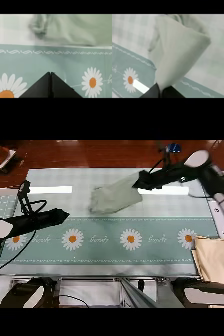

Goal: Fold the shirts.

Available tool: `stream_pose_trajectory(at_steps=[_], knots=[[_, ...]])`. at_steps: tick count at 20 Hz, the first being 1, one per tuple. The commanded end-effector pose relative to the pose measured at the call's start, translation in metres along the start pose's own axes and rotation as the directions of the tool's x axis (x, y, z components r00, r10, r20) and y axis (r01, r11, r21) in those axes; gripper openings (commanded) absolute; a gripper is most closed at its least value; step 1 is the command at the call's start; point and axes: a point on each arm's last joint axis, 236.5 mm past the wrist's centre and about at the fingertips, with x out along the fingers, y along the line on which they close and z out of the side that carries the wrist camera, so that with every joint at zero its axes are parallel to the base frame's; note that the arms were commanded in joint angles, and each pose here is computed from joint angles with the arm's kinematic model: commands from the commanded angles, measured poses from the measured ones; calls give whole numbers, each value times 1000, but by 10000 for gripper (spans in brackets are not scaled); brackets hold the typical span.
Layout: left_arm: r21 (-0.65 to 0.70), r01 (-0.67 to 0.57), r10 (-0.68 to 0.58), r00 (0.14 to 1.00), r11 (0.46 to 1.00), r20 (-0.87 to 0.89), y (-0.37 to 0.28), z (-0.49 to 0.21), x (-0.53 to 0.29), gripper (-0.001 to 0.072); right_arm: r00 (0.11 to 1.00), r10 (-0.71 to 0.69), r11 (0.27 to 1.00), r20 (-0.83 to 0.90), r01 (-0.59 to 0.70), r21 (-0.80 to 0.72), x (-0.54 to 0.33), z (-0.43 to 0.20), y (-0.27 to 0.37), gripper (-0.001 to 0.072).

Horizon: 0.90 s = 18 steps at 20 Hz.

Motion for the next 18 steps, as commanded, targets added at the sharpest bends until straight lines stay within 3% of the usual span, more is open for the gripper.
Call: stream_pose_trajectory(at_steps=[1,7,11,14,18], knots=[[-1,3,-3,999,1000,-32,-1,-8,0,20,985,-164,986,47,164,9,-89,4,-14,23],[37,26,-26,1000,999,-13,-14,-6,4,19,924,-320,937,210,276,214,-221,-17,-43,23],[57,40,-40,999,998,6,-22,-4,6,19,870,-445,850,214,335,407,-290,-57,-80,23],[58,38,-40,998,998,47,-22,5,6,20,817,-569,708,93,429,561,-330,-116,-108,23],[57,31,-38,991,998,125,-22,24,4,20,675,-737,475,31,485,734,-373,-180,-132,23]])
